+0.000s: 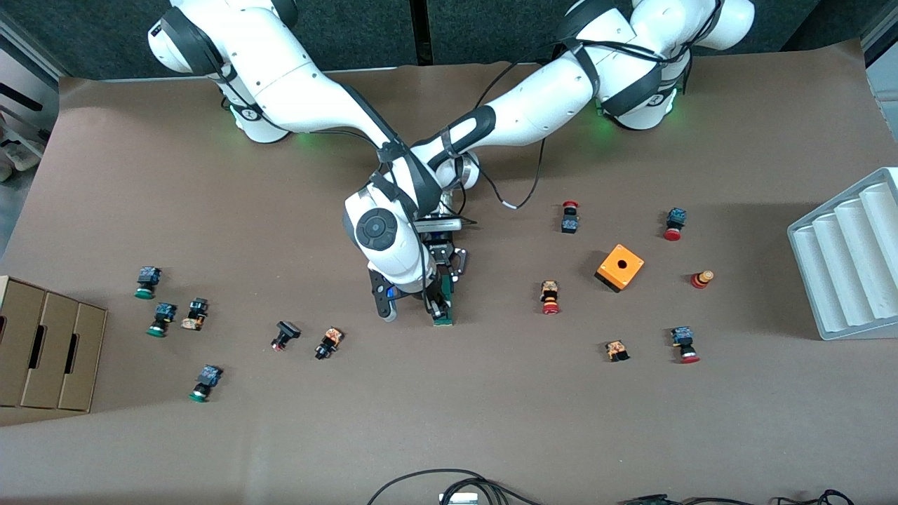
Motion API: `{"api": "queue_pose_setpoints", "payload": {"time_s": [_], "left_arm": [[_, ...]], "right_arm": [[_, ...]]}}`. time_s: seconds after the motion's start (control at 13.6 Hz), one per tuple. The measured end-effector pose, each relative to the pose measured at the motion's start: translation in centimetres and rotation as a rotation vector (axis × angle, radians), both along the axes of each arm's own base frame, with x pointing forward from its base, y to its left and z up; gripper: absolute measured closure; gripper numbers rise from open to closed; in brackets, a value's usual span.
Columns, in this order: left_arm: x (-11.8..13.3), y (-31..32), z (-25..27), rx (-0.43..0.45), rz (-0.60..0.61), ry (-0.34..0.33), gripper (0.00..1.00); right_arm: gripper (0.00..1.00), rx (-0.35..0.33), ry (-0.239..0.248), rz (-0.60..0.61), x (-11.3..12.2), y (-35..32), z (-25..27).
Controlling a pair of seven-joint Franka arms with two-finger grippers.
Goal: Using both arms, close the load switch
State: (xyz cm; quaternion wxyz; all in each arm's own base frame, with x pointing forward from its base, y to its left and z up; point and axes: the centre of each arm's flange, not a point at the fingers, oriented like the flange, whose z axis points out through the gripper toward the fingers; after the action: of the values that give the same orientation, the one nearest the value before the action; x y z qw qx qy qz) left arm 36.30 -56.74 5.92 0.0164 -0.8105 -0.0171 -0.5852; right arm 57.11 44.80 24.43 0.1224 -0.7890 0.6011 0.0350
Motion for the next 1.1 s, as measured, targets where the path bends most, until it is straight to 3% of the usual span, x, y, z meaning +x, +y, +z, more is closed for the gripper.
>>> {"api": "queue_pose_setpoints", "payload": {"time_s": [1.1], "left_arm": [[0.0, 0.0, 0.0, 0.000, 0.000, 0.000, 0.46]], "right_arm": [[0.81, 0.002, 0.015, -0.015, 1.2, 0.1, -0.1]]}}
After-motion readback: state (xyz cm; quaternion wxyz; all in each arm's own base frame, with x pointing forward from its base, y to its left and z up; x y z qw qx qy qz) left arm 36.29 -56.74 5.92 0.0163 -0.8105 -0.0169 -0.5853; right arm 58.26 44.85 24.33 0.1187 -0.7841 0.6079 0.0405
